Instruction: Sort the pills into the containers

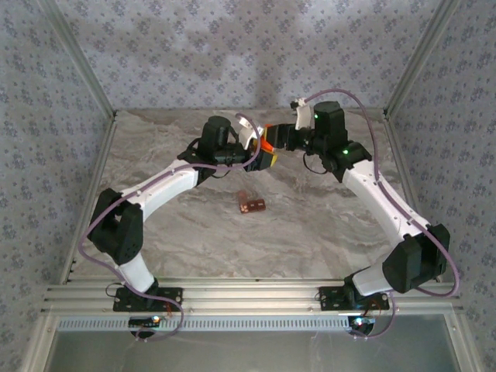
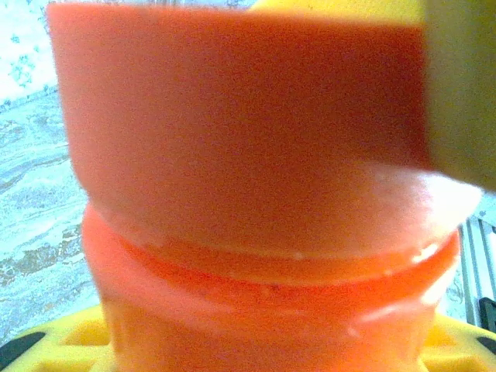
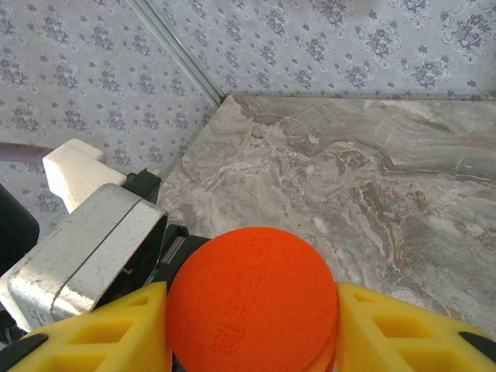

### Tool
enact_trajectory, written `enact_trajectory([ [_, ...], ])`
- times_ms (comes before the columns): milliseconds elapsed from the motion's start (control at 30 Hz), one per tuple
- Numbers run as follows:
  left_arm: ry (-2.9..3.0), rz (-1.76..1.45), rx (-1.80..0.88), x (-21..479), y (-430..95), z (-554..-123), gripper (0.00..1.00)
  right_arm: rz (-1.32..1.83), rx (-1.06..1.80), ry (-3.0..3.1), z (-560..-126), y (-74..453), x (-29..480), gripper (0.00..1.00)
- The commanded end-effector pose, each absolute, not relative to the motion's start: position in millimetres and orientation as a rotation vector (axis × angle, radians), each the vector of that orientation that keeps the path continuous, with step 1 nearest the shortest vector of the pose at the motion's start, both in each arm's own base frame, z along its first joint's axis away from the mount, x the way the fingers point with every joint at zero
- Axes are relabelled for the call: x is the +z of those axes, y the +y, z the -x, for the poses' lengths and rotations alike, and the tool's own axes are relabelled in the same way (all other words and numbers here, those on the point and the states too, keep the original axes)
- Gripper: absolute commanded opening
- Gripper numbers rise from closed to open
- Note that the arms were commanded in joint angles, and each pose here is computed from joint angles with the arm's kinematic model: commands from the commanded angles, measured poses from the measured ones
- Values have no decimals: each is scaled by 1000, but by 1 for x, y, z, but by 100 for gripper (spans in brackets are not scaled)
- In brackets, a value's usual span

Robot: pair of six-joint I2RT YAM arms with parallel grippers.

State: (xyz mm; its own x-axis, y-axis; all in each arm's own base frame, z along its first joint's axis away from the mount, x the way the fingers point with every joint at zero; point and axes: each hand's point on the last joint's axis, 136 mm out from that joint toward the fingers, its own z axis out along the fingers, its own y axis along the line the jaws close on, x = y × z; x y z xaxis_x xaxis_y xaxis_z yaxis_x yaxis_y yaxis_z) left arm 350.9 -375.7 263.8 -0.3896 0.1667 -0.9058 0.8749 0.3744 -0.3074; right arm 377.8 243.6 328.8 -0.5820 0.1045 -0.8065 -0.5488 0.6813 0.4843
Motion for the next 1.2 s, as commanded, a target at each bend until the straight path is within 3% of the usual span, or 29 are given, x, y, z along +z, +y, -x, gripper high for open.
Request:
enact_trajectory([
  [0,1592,-959,-1054,314,-386,-343,0,362,949,2088,-367,251,307,60],
  [133,1598,-964,-1050,311,-385,-343,0,405,1016,2019,-363,237,329,77],
  [267,1592,-970,-1056,313,-385,-342,0,525,1118,1887,-343,219,361,86],
  [400,1581,-987,-1072,315,-386,-339,0,628,1194,1810,-319,202,380,87],
  [567,1542,-1040,-1133,321,-388,-328,0,615,1208,1821,-333,187,380,86],
  [1167,1544,-1118,-1230,321,-393,-313,0,750,1263,1870,-345,224,368,80],
])
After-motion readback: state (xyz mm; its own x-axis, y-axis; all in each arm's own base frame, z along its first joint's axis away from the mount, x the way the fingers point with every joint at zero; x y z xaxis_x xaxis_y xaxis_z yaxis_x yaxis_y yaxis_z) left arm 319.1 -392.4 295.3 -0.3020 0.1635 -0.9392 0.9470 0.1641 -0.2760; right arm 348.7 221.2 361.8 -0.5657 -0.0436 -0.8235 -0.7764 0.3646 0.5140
